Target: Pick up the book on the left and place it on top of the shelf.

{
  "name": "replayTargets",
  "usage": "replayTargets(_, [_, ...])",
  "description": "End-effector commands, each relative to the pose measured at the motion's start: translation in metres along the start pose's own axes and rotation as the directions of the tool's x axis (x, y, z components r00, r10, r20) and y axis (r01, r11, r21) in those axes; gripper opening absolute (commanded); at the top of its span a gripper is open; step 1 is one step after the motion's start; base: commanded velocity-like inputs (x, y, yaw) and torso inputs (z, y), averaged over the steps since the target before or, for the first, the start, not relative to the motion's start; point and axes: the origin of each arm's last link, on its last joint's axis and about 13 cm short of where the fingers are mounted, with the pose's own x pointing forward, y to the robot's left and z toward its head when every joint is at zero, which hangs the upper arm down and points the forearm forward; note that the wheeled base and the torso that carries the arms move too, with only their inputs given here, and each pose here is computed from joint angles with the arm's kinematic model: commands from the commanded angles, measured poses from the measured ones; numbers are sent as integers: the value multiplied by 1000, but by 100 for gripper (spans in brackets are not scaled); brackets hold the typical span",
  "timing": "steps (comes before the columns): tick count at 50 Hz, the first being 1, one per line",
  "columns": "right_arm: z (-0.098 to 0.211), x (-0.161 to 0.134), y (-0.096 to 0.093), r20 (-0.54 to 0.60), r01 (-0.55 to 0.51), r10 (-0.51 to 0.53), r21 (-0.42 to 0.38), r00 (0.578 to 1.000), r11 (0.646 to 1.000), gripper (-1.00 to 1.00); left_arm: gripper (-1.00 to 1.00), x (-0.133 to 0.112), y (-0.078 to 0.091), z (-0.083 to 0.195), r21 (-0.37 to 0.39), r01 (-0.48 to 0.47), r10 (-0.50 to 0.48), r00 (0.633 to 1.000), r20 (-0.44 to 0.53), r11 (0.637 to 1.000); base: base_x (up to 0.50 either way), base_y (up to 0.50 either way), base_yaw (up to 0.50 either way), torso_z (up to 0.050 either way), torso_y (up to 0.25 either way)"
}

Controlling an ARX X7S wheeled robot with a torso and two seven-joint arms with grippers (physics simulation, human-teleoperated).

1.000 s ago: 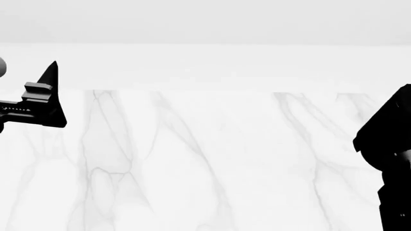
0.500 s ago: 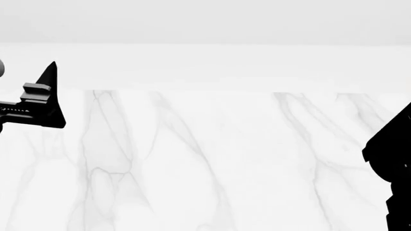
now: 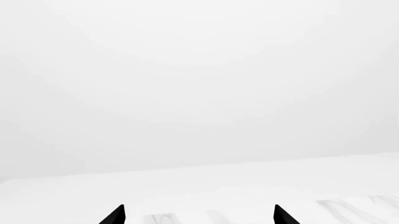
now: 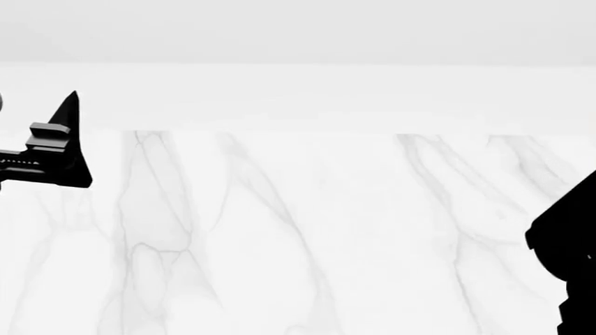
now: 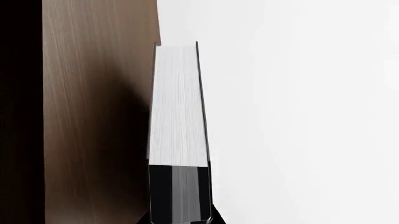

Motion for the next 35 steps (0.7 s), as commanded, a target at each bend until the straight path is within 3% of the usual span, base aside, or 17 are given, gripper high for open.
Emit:
replayTargets(1, [-3,4,-9,4,208,-208,-83,978,975,-100,100,0,0,0,-2,-2,2,1000,1,1000,0,0,0,0,0])
replayTargets(4, [-3,4,-10,5,209,-209,-80,978,975,-100,100,0,0,-1,-1,-2,2,1000,0,1000,0,0,0,0,3])
replayTargets(5, [-2,4,-10,5,210,-210,-82,978,974,100,100,0,0,-1,-2,-1,1,1000,-1,1000,0,0,0,0,0])
replayTargets(15, [1,2,-10,35,210,-208,-75,977,975,100,100,0,0,-1,-1,0,0,1000,-1,1000,0,0,0,1,0])
replayTargets(24, [16,-9,-14,162,189,-182,-29,970,982,100,100,0,-1,-1,-1,2,-2,1000,-1,1000,0,0,0,0,0])
replayTargets(32, [41,-30,-17,362,151,-144,10,921,989,100,100,0,0,-1,-3,1,-1,1000,0,1000,0,0,0,0,0])
replayTargets(35, [53,-44,-19,467,127,-129,35,875,991,100,100,0,0,-2,-4,2,-2,1000,-1,1000,0,0,0,0,0])
